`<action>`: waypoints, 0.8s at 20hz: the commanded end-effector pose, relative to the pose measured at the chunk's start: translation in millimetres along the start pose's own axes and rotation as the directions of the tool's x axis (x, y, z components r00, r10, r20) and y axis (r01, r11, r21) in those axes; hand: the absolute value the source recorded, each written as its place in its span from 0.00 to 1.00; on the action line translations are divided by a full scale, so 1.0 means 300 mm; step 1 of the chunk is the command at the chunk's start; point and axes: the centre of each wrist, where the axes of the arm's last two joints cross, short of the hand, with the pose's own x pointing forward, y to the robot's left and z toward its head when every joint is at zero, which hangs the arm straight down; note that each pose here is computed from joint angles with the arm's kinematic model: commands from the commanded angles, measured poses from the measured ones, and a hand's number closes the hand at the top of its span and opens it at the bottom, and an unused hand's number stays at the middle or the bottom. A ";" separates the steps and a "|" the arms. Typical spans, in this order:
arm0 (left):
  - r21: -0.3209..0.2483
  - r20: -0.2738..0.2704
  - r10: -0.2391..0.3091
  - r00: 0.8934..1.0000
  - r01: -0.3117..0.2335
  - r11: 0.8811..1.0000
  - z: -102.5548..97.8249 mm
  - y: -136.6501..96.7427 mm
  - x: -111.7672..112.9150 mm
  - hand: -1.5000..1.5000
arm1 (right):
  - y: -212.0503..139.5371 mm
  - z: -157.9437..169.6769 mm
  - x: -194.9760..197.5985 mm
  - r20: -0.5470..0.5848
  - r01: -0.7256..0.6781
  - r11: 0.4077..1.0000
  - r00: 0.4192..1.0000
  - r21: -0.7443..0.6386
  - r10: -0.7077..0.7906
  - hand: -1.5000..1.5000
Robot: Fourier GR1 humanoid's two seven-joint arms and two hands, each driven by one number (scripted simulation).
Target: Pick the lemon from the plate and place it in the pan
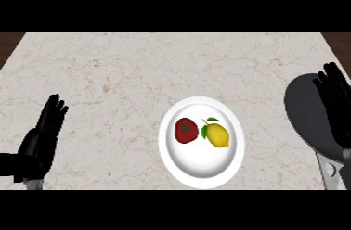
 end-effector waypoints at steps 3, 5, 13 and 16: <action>0.035 -0.176 0.105 0.979 -0.100 0.994 0.014 -0.065 -0.059 0.50 | 0.181 -0.019 0.078 0.087 -0.061 0.953 0.996 0.297 0.037 1.00; 0.089 -0.278 0.165 0.946 -0.146 0.985 0.041 -0.112 -0.115 0.50 | 0.283 0.021 0.076 0.128 -0.078 0.879 0.992 0.471 0.019 1.00; 0.167 -0.368 0.252 0.895 -0.203 0.965 0.091 -0.149 -0.158 0.50 | 0.386 0.360 -0.057 0.562 -0.471 0.820 0.794 0.325 0.233 0.00; 0.141 -0.367 0.236 0.900 -0.197 0.970 0.054 -0.095 -0.092 0.50 | 0.353 0.419 -0.137 0.583 -0.568 0.803 0.720 0.182 0.377 0.00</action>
